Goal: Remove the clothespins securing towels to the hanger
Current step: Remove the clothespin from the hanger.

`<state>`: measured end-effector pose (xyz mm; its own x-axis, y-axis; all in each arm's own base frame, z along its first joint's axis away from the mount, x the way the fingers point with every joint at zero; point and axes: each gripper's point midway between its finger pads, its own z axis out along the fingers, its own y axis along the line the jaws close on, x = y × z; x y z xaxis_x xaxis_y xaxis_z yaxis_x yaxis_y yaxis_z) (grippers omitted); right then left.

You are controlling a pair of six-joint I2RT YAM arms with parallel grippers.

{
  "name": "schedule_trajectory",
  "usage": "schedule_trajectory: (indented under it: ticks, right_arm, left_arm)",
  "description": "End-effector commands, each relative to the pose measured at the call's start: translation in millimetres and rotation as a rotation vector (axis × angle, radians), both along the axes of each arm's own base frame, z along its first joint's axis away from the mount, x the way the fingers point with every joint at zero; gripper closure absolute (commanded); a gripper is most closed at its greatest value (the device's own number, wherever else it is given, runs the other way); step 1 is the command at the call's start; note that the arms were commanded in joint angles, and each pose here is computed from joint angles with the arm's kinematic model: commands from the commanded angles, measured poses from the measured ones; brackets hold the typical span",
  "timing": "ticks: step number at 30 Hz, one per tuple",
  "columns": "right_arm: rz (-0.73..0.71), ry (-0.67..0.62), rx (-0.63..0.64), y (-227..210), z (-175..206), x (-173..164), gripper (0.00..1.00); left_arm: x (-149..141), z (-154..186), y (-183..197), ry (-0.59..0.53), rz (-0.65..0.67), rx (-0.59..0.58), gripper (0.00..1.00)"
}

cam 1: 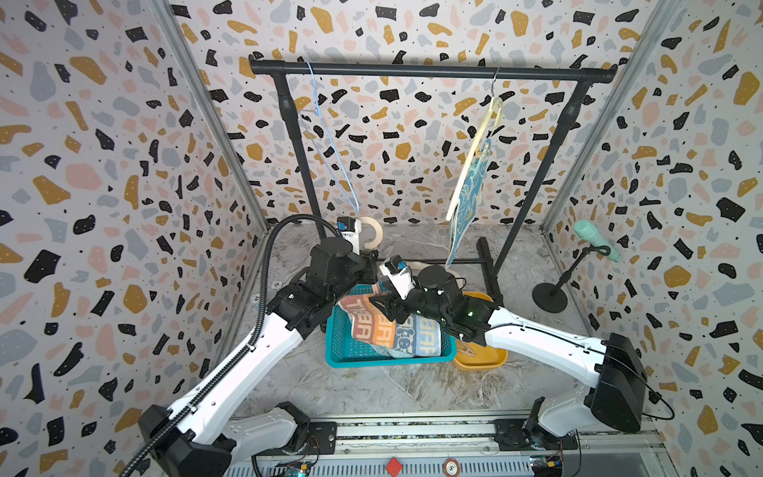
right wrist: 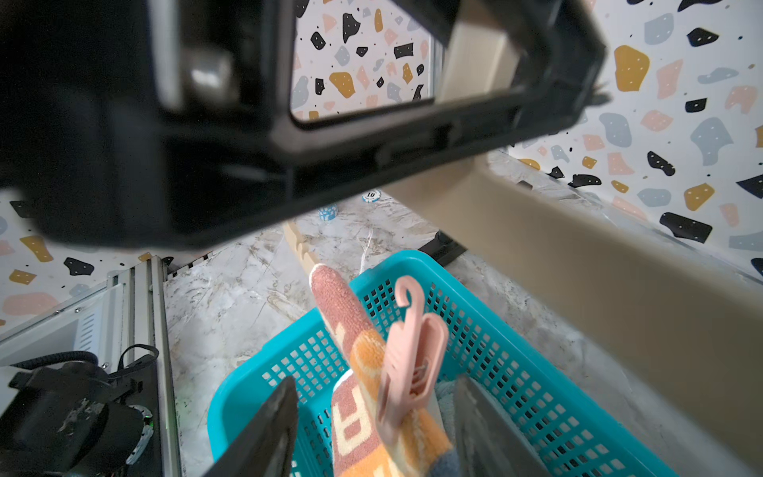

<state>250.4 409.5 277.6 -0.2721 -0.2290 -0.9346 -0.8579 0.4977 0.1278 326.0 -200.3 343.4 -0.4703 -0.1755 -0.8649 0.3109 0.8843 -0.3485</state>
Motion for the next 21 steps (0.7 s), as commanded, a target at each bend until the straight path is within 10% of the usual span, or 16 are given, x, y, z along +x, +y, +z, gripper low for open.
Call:
schedule_trajectory:
  ticks: [1, 21]
  right_arm:
    - [-0.007, -0.031, 0.018, 2.4, 18.8, 2.4, 0.39]
    - [-0.017, -0.028, -0.034, 11.7, 13.1, 9.1, 0.39]
  left_arm:
    - [-2.9, 30.0, -5.2, -0.06, -0.021, -0.06, 1.0]
    - [-4.0, 33.6, -9.3, -0.064, -0.032, -0.073, 1.0]
